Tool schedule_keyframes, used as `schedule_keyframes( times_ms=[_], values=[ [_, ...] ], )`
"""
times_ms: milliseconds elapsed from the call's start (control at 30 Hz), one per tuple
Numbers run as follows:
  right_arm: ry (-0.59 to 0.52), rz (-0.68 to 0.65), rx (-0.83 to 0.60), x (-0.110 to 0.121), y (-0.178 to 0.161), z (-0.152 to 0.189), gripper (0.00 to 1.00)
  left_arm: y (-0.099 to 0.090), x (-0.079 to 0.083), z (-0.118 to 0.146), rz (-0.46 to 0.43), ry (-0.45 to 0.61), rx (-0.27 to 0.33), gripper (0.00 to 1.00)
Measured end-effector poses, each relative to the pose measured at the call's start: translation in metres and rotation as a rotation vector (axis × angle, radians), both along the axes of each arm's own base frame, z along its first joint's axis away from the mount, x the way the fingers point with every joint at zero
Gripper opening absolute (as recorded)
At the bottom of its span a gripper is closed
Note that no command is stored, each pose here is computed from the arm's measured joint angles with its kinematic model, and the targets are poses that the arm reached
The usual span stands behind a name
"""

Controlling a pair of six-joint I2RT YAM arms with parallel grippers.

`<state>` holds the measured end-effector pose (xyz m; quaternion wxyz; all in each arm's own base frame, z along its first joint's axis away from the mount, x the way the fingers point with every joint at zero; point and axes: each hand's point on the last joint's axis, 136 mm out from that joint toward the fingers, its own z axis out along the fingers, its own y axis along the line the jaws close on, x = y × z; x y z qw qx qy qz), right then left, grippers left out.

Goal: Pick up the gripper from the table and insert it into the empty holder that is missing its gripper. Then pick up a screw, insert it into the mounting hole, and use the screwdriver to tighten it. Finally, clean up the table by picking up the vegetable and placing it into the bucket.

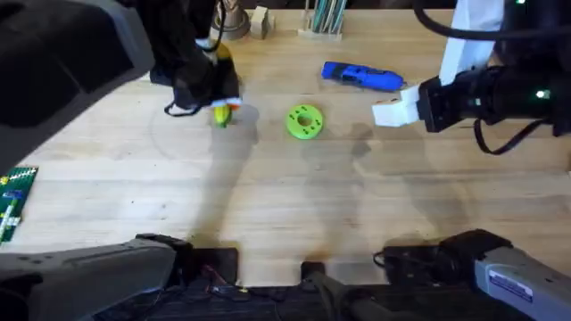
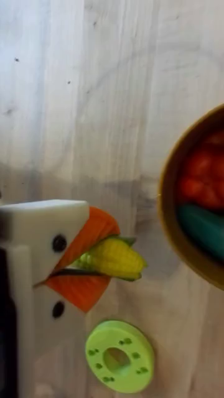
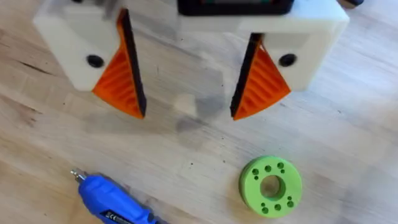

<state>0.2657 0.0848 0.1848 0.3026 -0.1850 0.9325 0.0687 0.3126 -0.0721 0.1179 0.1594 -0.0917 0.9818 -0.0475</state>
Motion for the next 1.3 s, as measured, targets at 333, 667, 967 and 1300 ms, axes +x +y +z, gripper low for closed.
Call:
schedule_keyframes(
  times_ms=[333, 667, 967, 1300],
  values=[
    [0.000, 0.000, 0.000, 0.000, 0.000, 0.000, 0.861, 0.026, 0.071, 0.050, 0.109, -0.346, 0.144, 0.019],
    [0.000, 0.000, 0.000, 0.000, 0.000, 0.000, 0.861, 0.048, 0.088, 0.071, 0.202, -0.463, 0.254, 0.019],
    [-0.005, 0.017, -0.011, 0.000, 0.000, 0.000, 0.861, 0.054, 0.089, 0.073, 0.213, -0.471, 0.284, 0.903],
    [-0.007, 0.029, -0.020, 0.000, 0.000, 0.000, 0.861, 0.056, 0.080, 0.085, 0.218, -0.487, 0.282, 0.993]
  ],
)
